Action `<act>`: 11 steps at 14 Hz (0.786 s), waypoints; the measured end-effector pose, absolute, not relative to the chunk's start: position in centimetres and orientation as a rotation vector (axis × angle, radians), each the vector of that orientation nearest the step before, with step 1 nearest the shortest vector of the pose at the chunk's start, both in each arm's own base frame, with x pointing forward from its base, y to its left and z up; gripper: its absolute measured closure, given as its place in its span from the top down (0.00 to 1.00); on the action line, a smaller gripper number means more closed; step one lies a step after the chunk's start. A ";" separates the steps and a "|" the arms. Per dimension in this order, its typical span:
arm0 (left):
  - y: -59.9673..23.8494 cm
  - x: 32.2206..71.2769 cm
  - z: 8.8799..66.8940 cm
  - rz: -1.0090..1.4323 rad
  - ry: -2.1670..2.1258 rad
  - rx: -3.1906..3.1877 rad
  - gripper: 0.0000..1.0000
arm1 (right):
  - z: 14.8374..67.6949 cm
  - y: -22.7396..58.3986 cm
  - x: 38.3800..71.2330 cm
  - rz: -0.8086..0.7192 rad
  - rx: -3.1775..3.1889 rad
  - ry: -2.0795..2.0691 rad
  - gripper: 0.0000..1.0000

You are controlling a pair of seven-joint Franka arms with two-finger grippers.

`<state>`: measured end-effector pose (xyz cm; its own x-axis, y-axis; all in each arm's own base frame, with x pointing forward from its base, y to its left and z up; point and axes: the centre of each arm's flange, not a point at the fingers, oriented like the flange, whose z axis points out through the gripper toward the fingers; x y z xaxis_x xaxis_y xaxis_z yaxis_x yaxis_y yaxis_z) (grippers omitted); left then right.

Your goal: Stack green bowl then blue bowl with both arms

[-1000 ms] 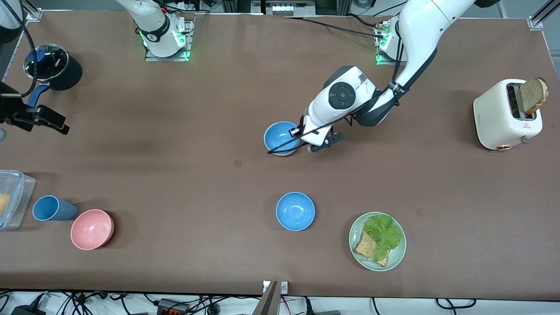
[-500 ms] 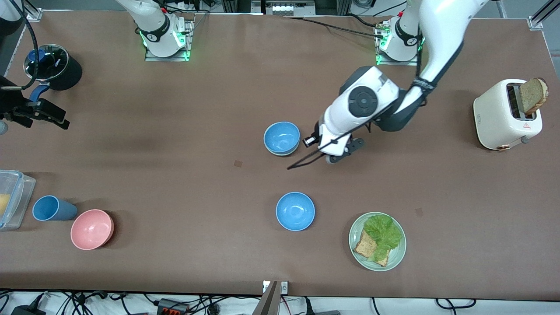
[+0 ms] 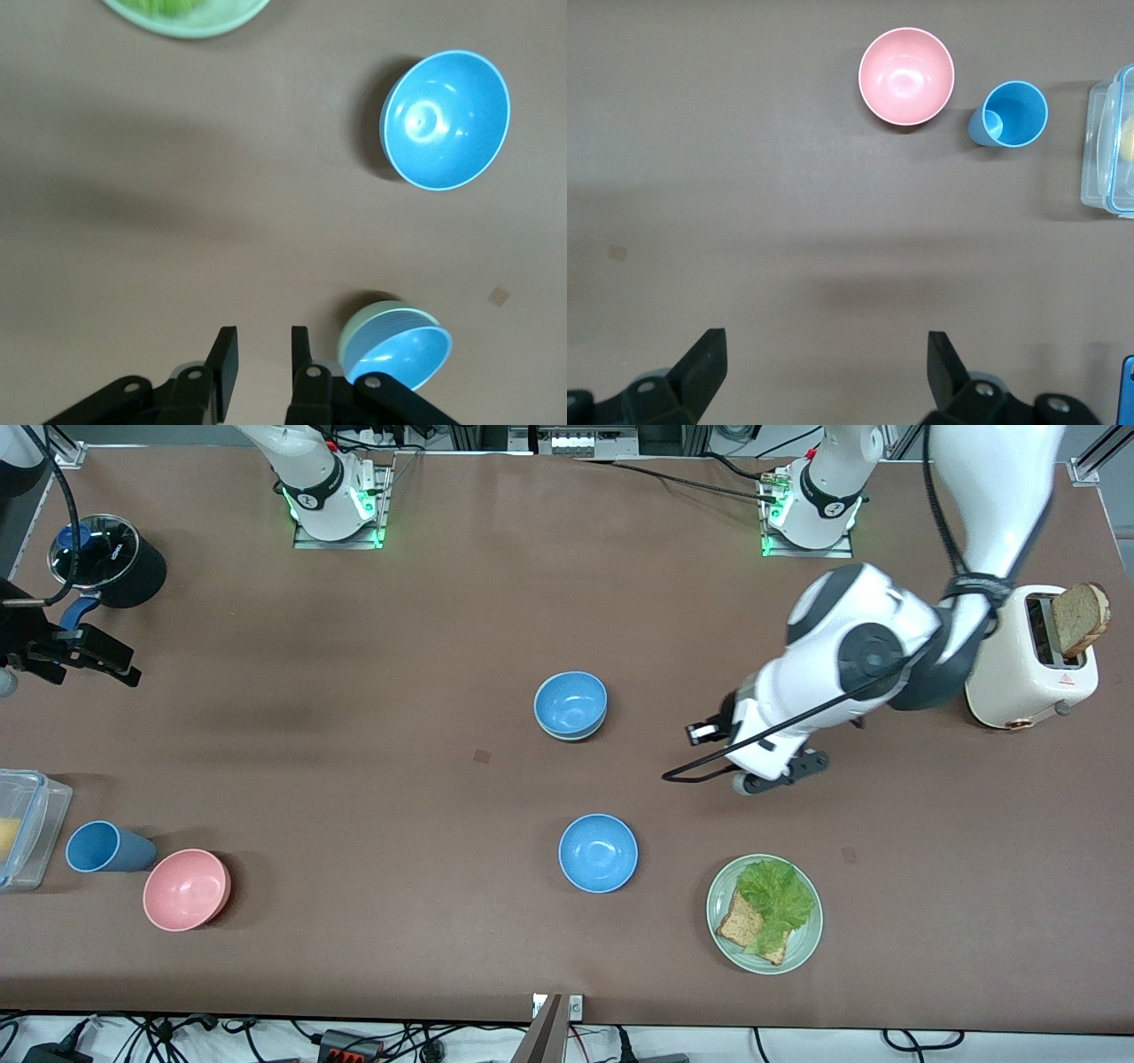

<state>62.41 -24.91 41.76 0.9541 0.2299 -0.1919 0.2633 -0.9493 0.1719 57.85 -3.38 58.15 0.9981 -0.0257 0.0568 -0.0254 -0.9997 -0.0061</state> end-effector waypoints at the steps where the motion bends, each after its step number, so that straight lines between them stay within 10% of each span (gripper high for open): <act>1: -23.3 63.1 42.1 -0.240 0.270 2.919 0.32 | 58.1 -3.4 57.8 -0.089 -3.135 0.040 1.00; 11: -12.5 66.9 44.5 -0.252 -0.172 3.036 0.36 | 58.1 -3.5 57.8 -0.076 -3.135 0.038 1.00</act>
